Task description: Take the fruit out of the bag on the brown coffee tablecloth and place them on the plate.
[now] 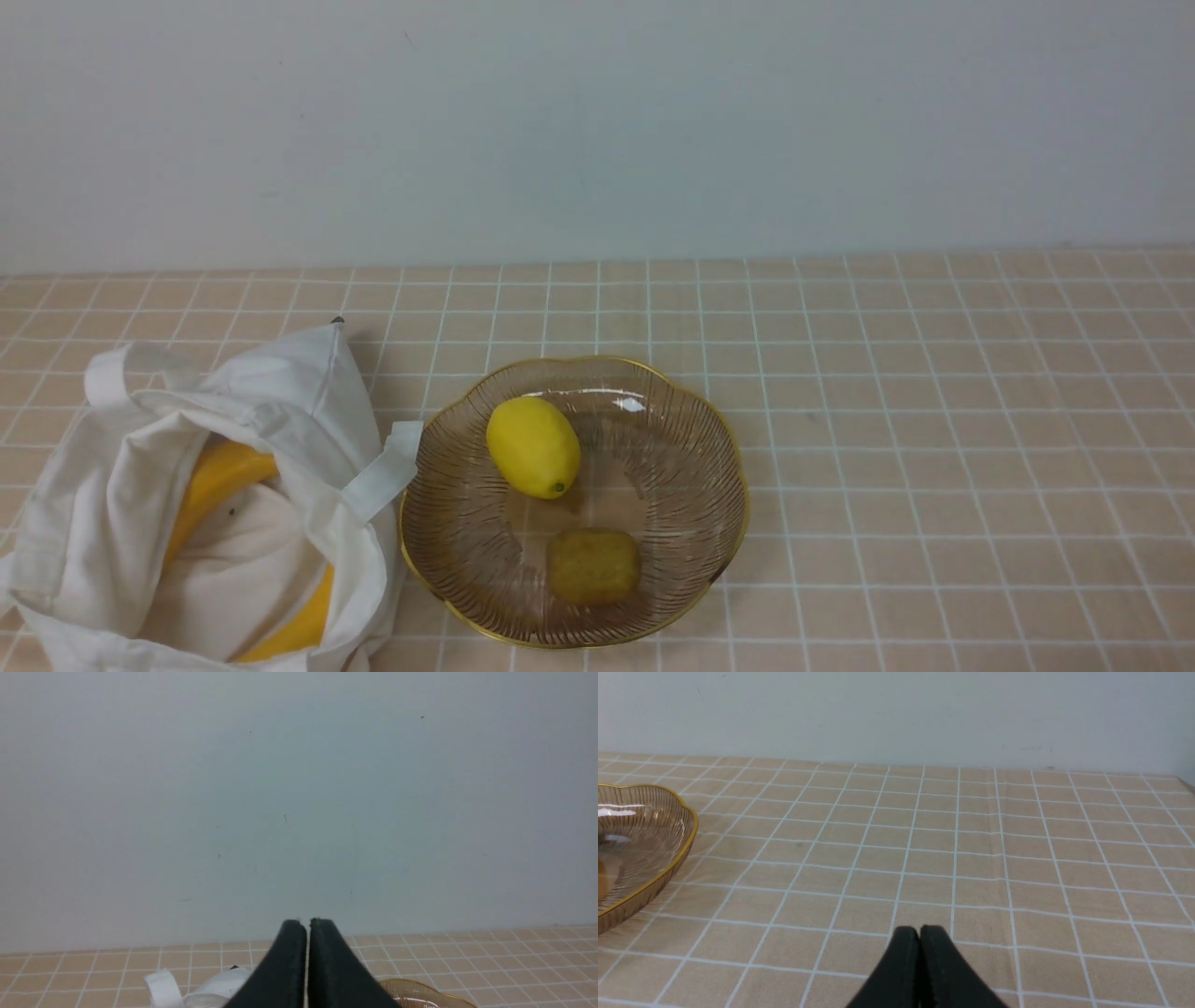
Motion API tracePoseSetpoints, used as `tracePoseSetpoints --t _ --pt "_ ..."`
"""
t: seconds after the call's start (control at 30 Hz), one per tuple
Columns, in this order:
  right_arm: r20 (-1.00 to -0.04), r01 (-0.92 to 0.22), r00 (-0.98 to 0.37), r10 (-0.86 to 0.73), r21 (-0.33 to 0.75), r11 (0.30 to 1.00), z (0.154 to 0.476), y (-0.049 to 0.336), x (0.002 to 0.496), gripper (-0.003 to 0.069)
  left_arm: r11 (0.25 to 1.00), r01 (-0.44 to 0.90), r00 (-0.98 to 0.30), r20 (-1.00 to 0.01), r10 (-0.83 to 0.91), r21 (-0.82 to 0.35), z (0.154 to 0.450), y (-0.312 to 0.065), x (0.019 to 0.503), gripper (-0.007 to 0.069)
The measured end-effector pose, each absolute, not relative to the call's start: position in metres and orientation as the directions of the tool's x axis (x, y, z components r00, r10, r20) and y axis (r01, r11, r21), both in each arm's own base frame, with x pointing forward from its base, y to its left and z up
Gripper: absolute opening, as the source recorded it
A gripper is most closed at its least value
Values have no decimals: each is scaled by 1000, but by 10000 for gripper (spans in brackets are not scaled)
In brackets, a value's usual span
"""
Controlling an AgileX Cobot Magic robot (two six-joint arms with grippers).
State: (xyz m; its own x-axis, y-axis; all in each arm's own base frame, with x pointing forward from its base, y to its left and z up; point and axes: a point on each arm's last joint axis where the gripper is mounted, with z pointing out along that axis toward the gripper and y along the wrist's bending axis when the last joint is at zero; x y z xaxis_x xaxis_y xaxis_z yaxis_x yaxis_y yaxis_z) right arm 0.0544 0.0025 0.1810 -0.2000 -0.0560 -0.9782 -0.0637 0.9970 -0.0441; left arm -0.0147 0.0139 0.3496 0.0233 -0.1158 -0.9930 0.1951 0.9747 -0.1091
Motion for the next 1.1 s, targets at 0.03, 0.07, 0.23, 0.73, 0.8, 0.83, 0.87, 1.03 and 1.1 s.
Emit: tracePoseSetpoints --t 0.03,0.07,0.23,0.73,0.8,0.83,0.87,1.03,1.1 --pt "-978 -64 -200 -56 -44 997 181 3 54 -15 975 195 22 -993 -116 -109 349 14 -14 -8" --pt "-978 -64 -200 -56 -44 997 181 3 54 -15 975 195 20 -993 -115 -109 348 14 -14 -8" --pt "-978 -64 -200 -56 -44 997 181 3 54 -15 982 169 -9 -997 -80 -81 331 9 -1 -8" --pt "-978 -64 -200 -56 -44 997 181 3 54 -15 995 21 -312 -945 101 99 200 -1 45 -8" --pt "-978 -64 -200 -56 -44 997 181 3 54 -15 994 24 -329 -938 106 104 194 -1 46 -8" --pt "-978 -64 -200 -56 -44 997 181 3 54 -15 994 30 -347 -931 111 107 187 -1 47 -8" --pt "-978 -64 -200 -56 -44 997 181 3 54 -15 993 35 -362 -925 115 110 182 -1 47 -8" --pt "-978 -64 -200 -56 -44 997 181 3 54 -15 992 41 -342 -931 123 116 170 -1 50 -8" --pt "-978 -64 -200 -56 -44 997 181 3 54 -15 992 40 -316 -941 124 118 171 -1 52 -8"
